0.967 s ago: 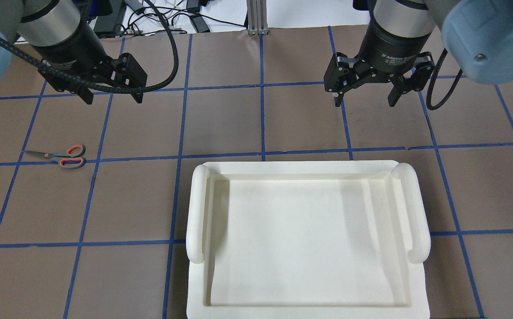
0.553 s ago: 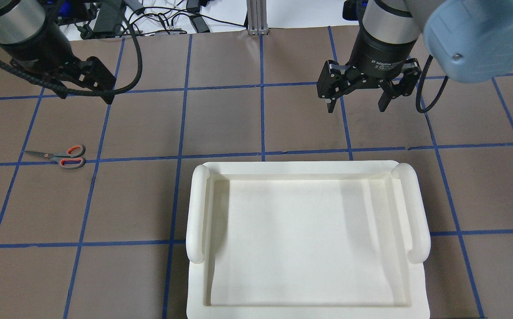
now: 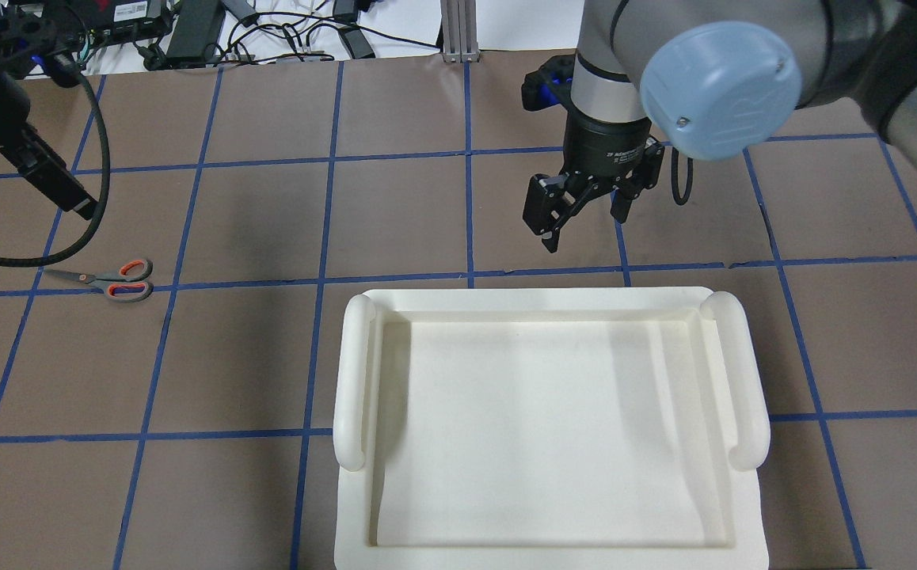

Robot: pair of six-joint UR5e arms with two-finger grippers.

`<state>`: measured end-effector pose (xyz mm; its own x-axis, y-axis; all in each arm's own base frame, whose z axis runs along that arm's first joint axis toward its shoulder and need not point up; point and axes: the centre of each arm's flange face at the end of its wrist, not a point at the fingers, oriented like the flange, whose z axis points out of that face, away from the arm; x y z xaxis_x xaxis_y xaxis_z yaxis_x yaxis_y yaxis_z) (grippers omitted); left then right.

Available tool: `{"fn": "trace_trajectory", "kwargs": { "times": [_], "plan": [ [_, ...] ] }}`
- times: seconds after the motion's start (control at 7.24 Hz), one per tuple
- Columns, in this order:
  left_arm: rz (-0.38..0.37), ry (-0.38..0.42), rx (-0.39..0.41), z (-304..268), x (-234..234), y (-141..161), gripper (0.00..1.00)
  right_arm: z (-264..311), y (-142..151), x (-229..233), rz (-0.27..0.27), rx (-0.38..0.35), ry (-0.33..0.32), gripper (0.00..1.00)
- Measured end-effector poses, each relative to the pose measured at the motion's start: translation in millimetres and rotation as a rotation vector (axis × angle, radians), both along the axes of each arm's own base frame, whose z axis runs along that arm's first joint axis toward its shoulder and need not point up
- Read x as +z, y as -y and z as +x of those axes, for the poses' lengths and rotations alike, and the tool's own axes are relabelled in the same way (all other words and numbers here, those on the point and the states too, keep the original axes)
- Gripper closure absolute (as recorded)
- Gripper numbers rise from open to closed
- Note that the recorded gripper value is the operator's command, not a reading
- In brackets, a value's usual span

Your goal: Place scissors in drawer with both arms

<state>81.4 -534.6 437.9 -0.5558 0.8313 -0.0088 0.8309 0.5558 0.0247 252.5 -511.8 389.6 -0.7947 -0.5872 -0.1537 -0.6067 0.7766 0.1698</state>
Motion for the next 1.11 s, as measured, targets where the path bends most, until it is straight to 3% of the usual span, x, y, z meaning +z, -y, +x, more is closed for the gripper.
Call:
{"fn": "trace_trajectory", "kwargs": {
  "times": [0.28, 0.41, 0.69, 1.11],
  "plan": [
    [0.025, 0.041, -0.266, 48.8, -60.9, 9.0, 0.00, 15.4, -1.6, -16.1, 0.024, 0.332, 0.088, 0.00],
    [0.040, 0.038, -0.392, 70.9, -90.5, 16.4, 0.00, 18.9, -1.4, -20.3, 0.024, 0.428, 0.112, 0.00],
    [0.049, 0.037, -0.624, 106.0, -147.2, 35.9, 0.00, 26.6, 5.4, -30.5, 0.010, 0.546, 0.141, 0.00],
    [0.060, 0.020, -0.785, 151.8, -216.6, 42.1, 0.02, 44.9, 14.0, -49.8, 0.013, 0.771, 0.193, 0.00]
  ]
}}
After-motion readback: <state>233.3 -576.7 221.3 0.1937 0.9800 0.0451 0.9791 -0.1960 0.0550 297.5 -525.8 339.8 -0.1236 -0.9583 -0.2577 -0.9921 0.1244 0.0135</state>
